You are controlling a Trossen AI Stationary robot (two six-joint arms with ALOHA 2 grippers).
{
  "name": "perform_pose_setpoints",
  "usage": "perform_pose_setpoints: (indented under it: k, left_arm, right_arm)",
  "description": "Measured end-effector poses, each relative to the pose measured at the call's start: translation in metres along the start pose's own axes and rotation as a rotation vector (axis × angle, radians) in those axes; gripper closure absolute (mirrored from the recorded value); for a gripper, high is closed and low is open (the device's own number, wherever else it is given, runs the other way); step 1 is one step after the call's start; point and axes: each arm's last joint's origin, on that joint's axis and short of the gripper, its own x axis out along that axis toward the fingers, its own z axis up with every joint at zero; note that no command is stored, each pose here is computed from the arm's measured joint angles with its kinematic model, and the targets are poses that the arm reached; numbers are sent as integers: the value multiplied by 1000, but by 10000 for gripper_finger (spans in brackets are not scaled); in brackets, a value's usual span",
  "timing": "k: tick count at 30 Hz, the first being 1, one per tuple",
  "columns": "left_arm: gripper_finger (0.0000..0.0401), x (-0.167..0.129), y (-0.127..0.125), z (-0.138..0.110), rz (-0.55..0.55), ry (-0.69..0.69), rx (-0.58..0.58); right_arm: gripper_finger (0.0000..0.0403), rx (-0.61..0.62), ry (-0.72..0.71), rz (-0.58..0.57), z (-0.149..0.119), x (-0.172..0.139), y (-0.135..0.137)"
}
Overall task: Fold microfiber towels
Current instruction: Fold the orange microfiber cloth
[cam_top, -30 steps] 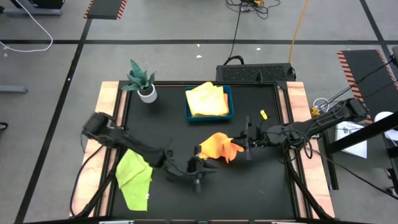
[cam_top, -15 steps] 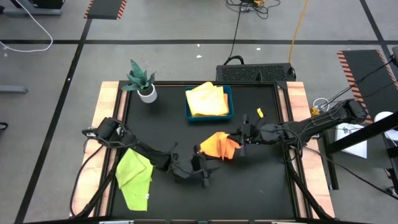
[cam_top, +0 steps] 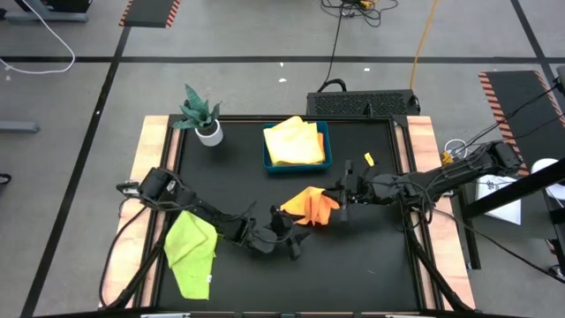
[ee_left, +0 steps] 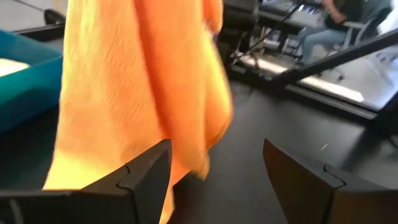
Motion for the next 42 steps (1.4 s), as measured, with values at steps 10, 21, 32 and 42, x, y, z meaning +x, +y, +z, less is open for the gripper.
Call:
perform_pose_setpoints:
  k: [10,21,32,42]
  left_arm:
    - [144,9,0,-15,19,-52,-18]
    - [144,17,12,-12,65,-46,-63]
    - [144,37,21,-23,85,-42,-92]
    - [157,60,17,-27,130,-26,-54]
  right_arm:
    - [399,-3,5,-17,0,1,-4]
    - [399,-6,13,-18,-1,1,-4]
    - [399,-20,10,-25,-2,2,-5]
    - [399,-16,29,-34,-12,1,-8]
